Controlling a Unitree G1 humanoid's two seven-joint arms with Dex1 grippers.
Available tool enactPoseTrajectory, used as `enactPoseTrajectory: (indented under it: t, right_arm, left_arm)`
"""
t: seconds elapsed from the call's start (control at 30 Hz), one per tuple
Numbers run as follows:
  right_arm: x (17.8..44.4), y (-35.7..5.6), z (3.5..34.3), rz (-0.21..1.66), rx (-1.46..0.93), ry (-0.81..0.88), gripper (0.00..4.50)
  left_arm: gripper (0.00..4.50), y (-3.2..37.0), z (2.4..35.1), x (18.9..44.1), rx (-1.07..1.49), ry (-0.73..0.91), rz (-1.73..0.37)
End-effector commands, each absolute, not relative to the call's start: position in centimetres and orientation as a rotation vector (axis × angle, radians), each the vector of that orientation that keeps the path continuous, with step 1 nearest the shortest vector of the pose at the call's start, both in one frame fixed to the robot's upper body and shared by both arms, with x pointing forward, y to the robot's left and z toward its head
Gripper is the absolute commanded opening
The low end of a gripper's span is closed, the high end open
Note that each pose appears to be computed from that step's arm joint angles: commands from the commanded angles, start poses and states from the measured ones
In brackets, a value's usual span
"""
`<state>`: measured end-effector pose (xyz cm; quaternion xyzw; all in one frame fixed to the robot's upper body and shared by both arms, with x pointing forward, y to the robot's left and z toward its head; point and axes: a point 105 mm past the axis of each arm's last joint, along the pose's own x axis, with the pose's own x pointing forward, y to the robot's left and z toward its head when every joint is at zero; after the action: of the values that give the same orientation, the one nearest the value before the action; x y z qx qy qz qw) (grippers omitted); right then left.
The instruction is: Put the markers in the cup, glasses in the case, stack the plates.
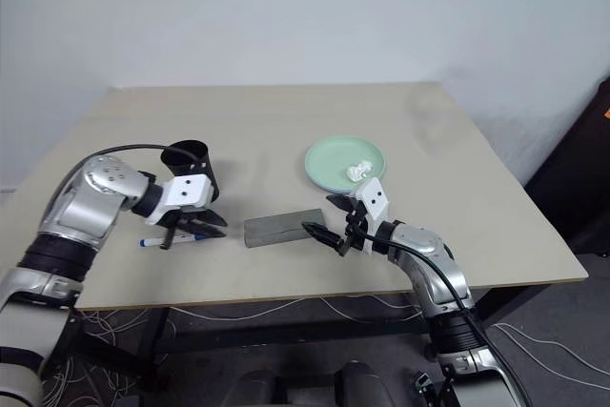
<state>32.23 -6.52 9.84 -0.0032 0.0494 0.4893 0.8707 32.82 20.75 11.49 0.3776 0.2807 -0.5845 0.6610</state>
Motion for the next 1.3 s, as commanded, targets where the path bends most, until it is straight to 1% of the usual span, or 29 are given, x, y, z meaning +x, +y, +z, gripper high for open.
enactPoseTrajectory:
  t: [0.03, 0.2, 0.3, 0.57, 0.87, 1.03, 1.13, 1.3]
  right_arm:
    - [32.5, -6.1, 11.0, 1.04, -0.024, 0.06, 4.5]
    - [32.6, -5.8, 11.0, 1.049, -0.025, 0.064, 4.5]
    - [32.8, -5.7, 11.0, 1.049, -0.028, 0.066, 4.5]
    - [32.7, -5.7, 10.7, 1.045, -0.025, 0.078, 4.5]
    - [32.9, -5.6, 11.0, 1.041, -0.023, 0.075, 4.5]
    - [32.9, -5.7, 11.0, 1.041, -0.024, 0.074, 4.5]
    - [32.9, -5.7, 11.0, 1.033, -0.025, 0.072, 4.5]
    - [33.0, -5.8, 11.0, 1.027, -0.024, 0.073, 4.5]
  left_arm:
    - [2.25, 22.5, 12.1, 32.5, 0.86, 0.688, -1.32]
    - [3.83, 24.7, 11.7, 32.7, 0.848, 0.785, -1.28]
    - [3.83, 26.3, 11.2, 32.9, 0.878, 0.859, -1.244]
    - [3.83, 28.1, 9.9, 33.2, 0.911, 0.975, -1.211]
    - [3.83, 28.0, 7.8, 33.6, 0.939, 1.027, -1.2]
    - [3.83, 28.0, 7.6, 33.7, 0.944, 1.027, -1.196]
    - [3.28, 28.0, 7.0, 33.8, 0.976, 1.038, -1.184]
    - [1.64, 27.8, 7.0, 34.0, 0.974, 1.028, -1.186]
